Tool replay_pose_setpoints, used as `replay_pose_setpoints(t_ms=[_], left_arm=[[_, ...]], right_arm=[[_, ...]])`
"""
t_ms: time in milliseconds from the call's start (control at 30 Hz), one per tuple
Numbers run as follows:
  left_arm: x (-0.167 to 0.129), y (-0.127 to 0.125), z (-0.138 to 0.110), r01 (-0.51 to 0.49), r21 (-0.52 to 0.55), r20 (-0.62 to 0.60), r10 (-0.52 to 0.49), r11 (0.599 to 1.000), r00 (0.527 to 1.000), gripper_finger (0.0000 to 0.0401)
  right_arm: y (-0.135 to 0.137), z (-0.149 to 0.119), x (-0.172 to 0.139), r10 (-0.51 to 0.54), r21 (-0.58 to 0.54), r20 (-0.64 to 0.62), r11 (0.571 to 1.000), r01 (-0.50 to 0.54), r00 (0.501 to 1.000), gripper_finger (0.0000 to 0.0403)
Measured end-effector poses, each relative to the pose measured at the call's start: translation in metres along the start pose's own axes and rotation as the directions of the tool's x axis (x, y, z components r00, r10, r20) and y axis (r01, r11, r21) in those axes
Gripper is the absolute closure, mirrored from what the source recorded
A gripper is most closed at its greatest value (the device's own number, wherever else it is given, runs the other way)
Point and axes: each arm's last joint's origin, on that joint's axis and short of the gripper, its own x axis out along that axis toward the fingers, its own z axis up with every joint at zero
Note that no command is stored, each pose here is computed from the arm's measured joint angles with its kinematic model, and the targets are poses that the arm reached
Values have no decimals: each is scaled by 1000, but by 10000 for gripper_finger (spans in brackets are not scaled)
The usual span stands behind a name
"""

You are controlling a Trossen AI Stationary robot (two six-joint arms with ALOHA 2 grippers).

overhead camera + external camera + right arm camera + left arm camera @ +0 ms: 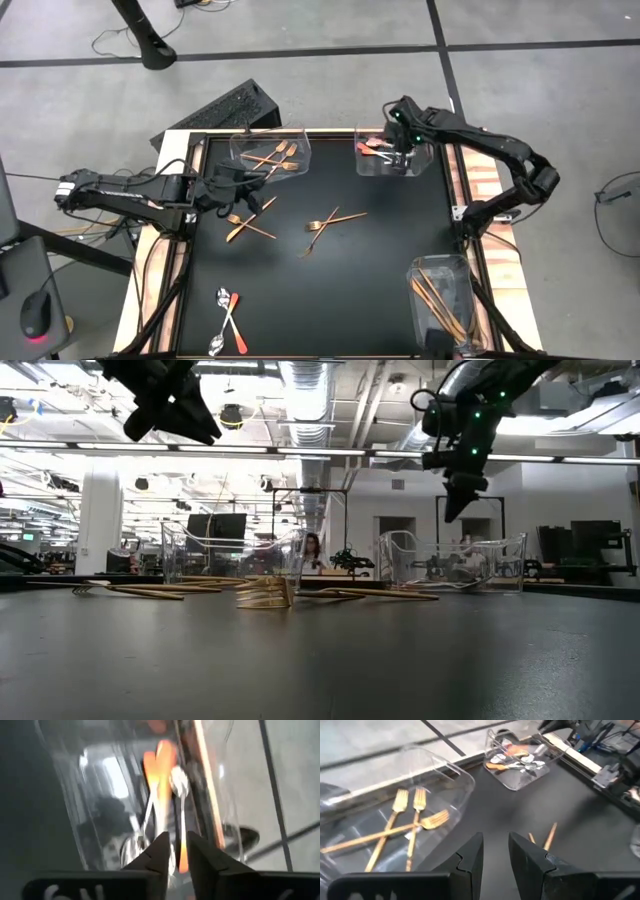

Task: Sort silverware by color (type)
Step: Put the orange spoon into the top right transparent bin

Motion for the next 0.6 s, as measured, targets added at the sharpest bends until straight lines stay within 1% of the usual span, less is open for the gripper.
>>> replay_pose_setpoints(t_ms=[133,167,233,300,367,400,467,533,600], left_arm=[[0,0,-1,24,-57,-33,-26,998,999,321],[0,0,-2,21,-76,-39,-24,997,999,321],[0,1,-4,5,-118,-58,-12,993,998,321],[-1,2,-7,6,-159,-93,-21,987,995,321],[-2,1,-11,25,-183,-158,-54,983,986,321],[-4,0,-15,42,-191,-204,-82,981,975,321],[-7,-4,-24,67,-206,-309,-130,976,942,321],[-14,-9,-35,66,-228,-402,-155,971,902,321],[-20,-16,-47,49,-252,-461,-164,966,872,321]], right_arm=[[-7,2,0,-21,42,59,999,19,998,272],[-9,3,0,-31,84,68,996,25,997,261],[-10,4,0,-35,223,88,975,15,995,240],[-7,6,0,26,328,120,942,-64,992,225],[0,9,-1,105,359,159,920,-157,982,217],[3,11,-1,121,369,170,912,-177,978,217],[10,16,-3,109,395,167,903,-168,980,219],[17,19,-4,86,398,148,907,-139,985,226],[23,23,-5,74,391,142,912,-125,987,234]])
